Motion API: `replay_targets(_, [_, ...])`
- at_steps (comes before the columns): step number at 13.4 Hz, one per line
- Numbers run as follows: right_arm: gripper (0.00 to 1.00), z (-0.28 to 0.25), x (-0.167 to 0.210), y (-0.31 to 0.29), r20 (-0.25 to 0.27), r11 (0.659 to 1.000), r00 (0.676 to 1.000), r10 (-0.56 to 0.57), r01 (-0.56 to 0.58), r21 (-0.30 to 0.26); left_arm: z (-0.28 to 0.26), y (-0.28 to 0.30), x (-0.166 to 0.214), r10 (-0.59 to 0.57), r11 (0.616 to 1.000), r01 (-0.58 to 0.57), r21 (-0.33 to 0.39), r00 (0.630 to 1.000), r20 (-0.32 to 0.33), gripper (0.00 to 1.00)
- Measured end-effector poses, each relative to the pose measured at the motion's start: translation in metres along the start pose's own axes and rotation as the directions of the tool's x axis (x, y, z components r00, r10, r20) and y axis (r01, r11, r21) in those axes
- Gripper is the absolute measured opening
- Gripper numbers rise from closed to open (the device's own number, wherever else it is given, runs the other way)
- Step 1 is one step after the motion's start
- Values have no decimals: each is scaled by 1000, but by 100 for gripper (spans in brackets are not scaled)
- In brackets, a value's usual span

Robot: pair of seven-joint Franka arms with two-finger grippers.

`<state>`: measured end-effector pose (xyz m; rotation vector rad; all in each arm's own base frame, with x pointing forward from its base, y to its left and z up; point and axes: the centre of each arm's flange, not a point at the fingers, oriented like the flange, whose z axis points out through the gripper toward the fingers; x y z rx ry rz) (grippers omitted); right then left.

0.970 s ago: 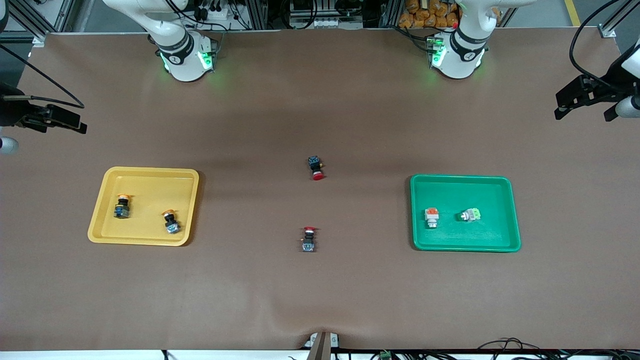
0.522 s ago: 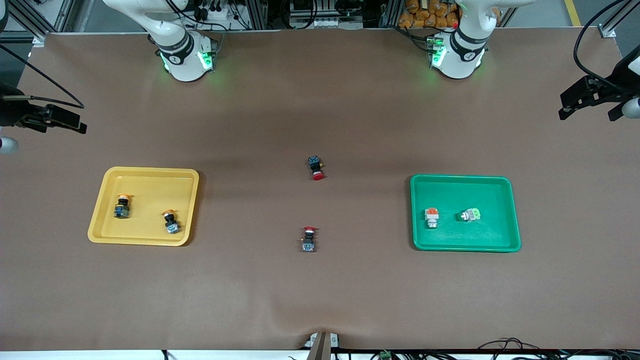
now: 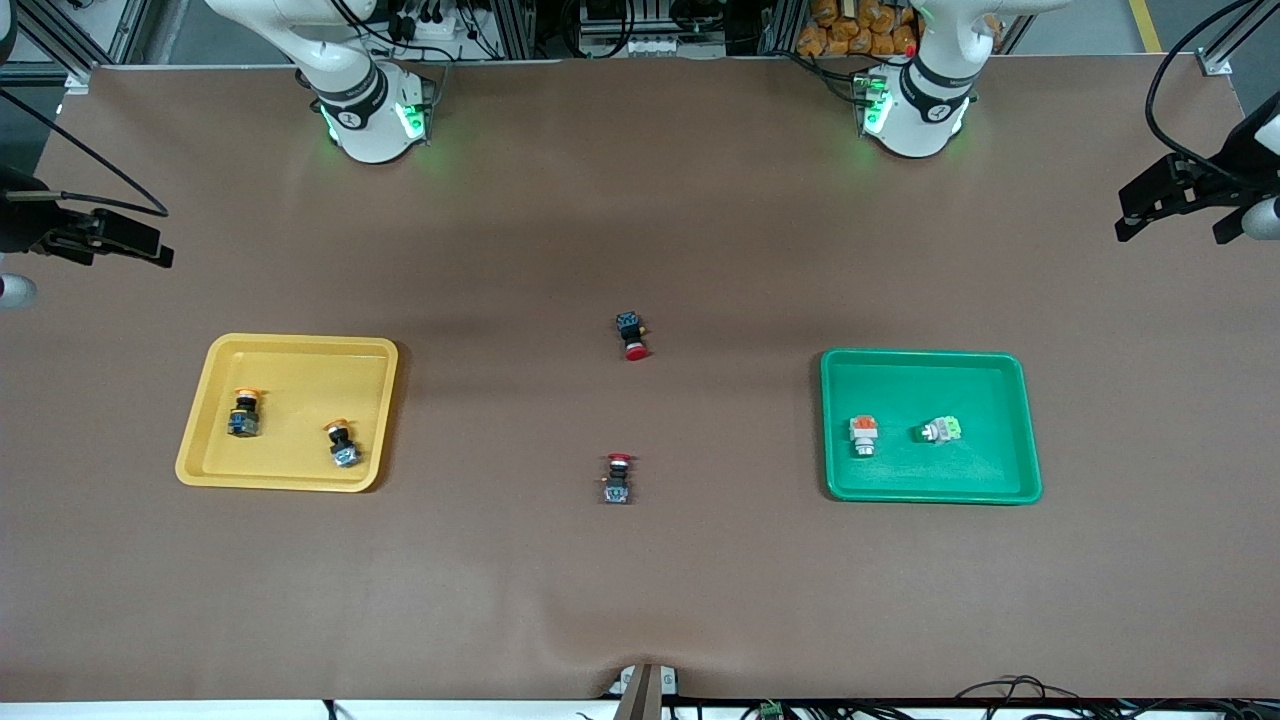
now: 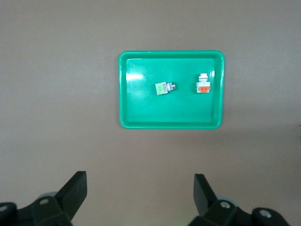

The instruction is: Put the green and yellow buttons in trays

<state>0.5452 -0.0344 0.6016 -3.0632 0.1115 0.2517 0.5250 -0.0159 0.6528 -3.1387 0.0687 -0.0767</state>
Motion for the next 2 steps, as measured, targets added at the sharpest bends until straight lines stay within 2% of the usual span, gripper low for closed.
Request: replay_targets(2, [100, 0, 0, 0, 0, 1000, 1000, 0, 0, 0, 1, 0, 0, 0, 1000, 0, -5, 1000, 2, 100])
